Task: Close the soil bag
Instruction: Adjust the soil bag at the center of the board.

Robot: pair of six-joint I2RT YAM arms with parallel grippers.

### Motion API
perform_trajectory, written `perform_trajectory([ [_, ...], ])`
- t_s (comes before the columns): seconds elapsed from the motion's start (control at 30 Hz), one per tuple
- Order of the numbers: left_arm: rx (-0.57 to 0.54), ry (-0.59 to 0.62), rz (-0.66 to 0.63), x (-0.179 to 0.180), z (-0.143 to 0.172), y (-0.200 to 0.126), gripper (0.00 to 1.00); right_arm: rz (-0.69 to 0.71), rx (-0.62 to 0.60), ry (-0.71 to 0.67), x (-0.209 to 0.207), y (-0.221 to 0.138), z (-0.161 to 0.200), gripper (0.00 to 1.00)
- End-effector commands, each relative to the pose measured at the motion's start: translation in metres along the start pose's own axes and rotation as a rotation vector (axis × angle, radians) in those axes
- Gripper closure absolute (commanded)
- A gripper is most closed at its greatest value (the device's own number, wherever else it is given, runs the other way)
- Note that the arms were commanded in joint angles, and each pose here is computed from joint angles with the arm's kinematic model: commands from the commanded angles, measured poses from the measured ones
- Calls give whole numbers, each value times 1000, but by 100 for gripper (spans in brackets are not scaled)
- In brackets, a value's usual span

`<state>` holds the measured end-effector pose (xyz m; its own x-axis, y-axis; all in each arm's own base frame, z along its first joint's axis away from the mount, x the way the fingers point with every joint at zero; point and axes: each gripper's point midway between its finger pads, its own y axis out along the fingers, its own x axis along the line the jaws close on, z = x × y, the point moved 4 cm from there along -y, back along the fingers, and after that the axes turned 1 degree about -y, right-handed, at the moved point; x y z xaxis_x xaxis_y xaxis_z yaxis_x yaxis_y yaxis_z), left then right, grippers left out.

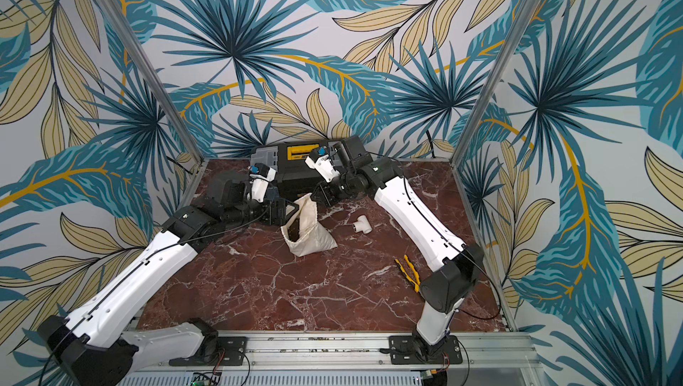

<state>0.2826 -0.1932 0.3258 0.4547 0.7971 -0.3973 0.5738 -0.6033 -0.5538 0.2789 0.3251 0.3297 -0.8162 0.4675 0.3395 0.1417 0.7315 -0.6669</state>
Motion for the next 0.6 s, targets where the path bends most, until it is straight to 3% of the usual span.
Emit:
perform_trajectory([
  [0.0,50,170,69,-13,-8,-4,6,-25,-8,-17,-1,7,-6,100],
  [0.2,190,272,-21,5,7,4,12,-31,-6,-17,-1,9,-6,100],
  [0.43,231,304,-40,15,12,3,15,-34,-1,-13,-2,11,-5,100],
  [0.57,218,280,-52,21,6,4,22,-40,5,-8,-2,13,-4,100],
])
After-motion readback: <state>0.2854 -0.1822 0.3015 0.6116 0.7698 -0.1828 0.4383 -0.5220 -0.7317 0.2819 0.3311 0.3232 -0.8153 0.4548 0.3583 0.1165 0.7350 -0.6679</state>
